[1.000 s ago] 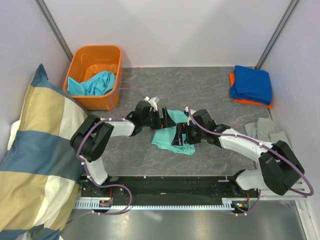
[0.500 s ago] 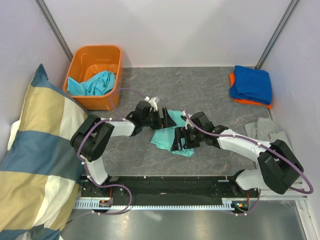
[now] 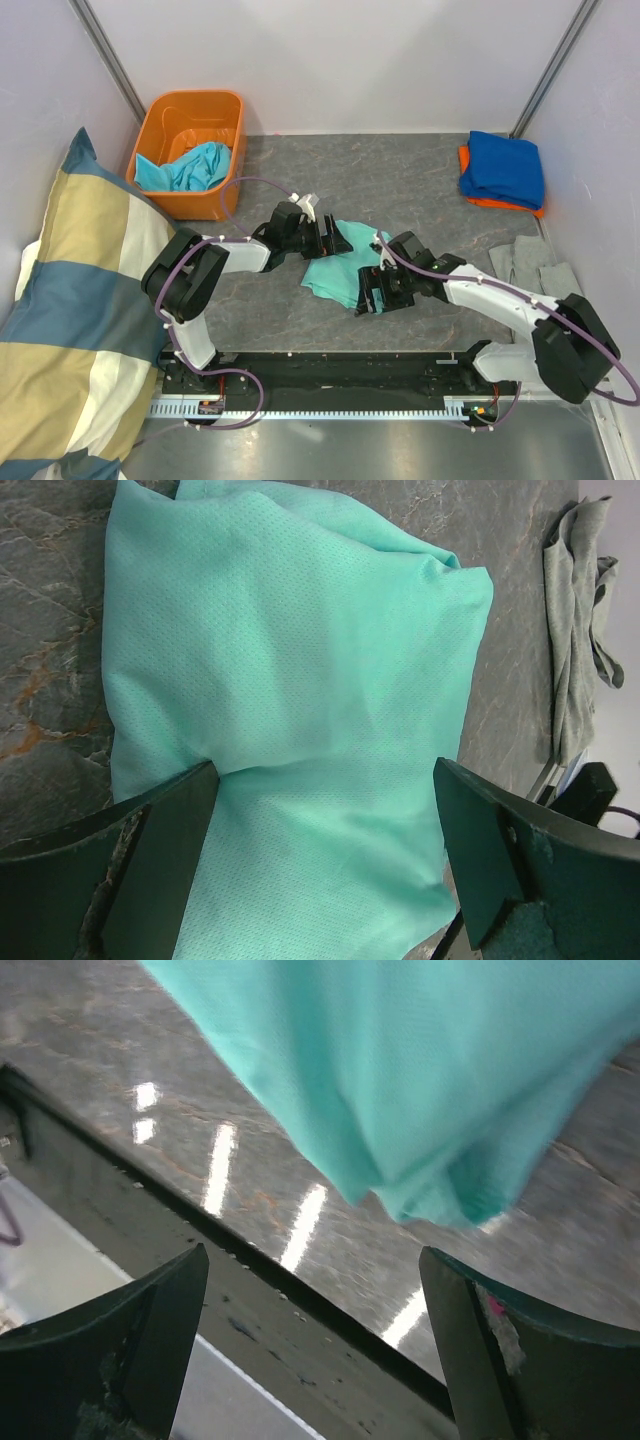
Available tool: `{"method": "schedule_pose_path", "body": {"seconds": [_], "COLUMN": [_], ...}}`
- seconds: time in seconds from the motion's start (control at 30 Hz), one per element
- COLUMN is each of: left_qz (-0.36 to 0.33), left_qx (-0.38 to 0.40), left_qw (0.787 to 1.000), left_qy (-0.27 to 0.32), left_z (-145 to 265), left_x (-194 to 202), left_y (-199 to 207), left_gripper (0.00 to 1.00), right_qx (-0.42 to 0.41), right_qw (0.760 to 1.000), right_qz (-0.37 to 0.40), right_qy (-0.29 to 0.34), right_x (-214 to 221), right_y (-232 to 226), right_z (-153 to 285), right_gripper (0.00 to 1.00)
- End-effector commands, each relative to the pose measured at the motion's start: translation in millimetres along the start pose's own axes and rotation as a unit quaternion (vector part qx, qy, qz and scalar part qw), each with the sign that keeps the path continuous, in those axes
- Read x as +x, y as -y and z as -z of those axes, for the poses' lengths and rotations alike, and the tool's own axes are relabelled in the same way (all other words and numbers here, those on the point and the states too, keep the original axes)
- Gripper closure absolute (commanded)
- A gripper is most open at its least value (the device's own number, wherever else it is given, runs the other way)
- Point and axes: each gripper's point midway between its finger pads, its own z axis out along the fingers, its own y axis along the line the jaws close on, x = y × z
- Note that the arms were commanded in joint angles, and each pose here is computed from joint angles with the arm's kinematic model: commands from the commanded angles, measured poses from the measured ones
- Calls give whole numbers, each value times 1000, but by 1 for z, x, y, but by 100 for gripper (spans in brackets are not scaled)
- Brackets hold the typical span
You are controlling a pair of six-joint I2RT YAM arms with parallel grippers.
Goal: Fold and stack the t-shirts
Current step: Fold the tshirt
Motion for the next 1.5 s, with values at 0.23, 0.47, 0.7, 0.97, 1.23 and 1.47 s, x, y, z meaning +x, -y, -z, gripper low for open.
{"method": "schedule_pose_path", "body": {"seconds": [0.23, 0.47, 0.7, 0.97, 1.23, 1.47], "left_qz": [45, 41, 44, 43, 44, 45], "left_qx": [-83, -84, -84, -83, -81, -81], "left_qw": [993, 993, 993, 993, 993, 992], "left_qy": [-72, -69, -73, -74, -79, -81], "left_z": [4, 8, 7, 7, 4, 5], "left_x": [52, 50, 53, 52, 53, 54], "left_y": [-48, -46, -47, -47, -49, -51], "left_gripper": [0, 0, 0, 0, 0, 0], "right_qx": [121, 123, 83, 72, 119, 233], "right_qw": [944, 921, 922, 931, 944, 926], "right_qz": [-43, -97, -88, -115, -162, -181], "right_qy": [306, 357, 368, 338, 263, 235], "right_x": [-145, -191, -233, -237, -172, -125], "right_y": [-7, 8, 4, 10, 46, 95], "right_z": [82, 60, 38, 15, -7, 3], "right_gripper": [2, 2, 2, 2, 2, 2]}}
